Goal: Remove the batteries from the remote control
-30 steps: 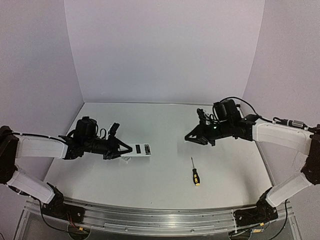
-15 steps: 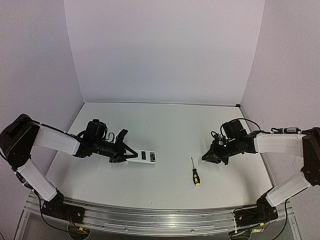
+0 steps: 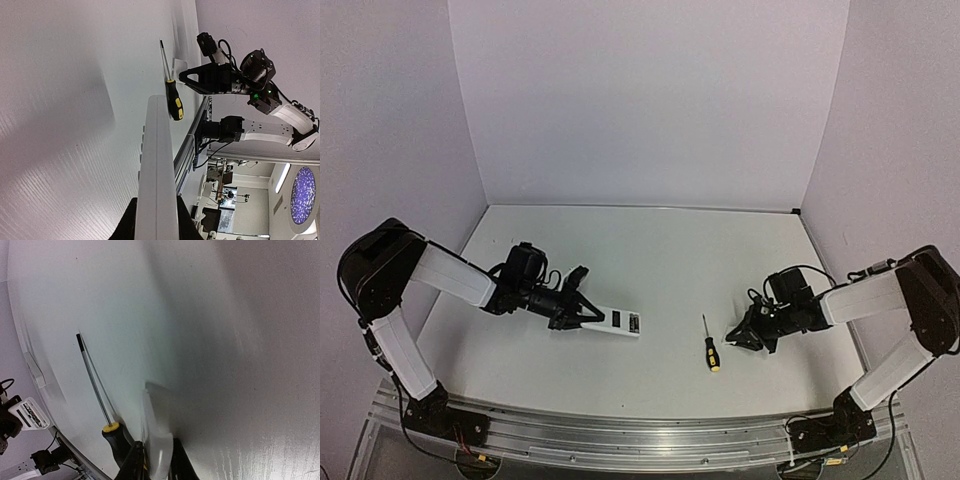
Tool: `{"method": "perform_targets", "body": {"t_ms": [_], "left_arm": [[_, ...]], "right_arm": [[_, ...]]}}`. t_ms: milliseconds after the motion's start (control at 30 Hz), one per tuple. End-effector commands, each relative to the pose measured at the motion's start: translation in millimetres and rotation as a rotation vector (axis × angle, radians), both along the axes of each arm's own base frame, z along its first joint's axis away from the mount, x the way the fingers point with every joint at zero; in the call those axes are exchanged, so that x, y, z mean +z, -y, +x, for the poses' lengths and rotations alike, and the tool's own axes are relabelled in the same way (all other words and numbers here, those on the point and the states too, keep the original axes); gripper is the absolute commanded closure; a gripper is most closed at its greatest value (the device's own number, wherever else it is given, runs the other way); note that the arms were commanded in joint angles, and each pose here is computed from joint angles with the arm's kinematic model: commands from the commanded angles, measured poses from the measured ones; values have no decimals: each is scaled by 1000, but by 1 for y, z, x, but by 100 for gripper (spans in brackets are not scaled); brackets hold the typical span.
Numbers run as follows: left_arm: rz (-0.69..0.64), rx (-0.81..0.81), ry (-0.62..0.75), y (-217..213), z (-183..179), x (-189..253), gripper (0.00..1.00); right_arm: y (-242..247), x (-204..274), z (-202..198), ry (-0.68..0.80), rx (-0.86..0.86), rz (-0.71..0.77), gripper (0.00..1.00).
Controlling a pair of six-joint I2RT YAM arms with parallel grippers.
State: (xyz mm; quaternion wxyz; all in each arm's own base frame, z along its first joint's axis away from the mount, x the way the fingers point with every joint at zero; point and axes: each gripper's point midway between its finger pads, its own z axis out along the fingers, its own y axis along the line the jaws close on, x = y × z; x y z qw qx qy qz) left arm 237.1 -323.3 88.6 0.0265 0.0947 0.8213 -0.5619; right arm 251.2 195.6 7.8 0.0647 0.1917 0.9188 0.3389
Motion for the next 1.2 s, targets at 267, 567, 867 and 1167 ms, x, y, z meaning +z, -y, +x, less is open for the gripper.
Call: {"method": "perform_targets", "body": {"t_ms": [267, 567, 867, 1167], "left_arm": [[-49, -164, 29, 30, 12, 12, 100], [7, -293, -28, 54, 7, -10, 100], [111, -383, -44, 67, 11, -32, 88], [278, -311, 43, 64, 40, -41, 36]], "right_arm": [[47, 6, -30, -29, -106, -172, 60], [62, 51, -39, 102, -41, -237, 14], [57, 60, -43, 122, 15, -214, 12], [49, 62, -48, 100, 34, -173, 12]]}}
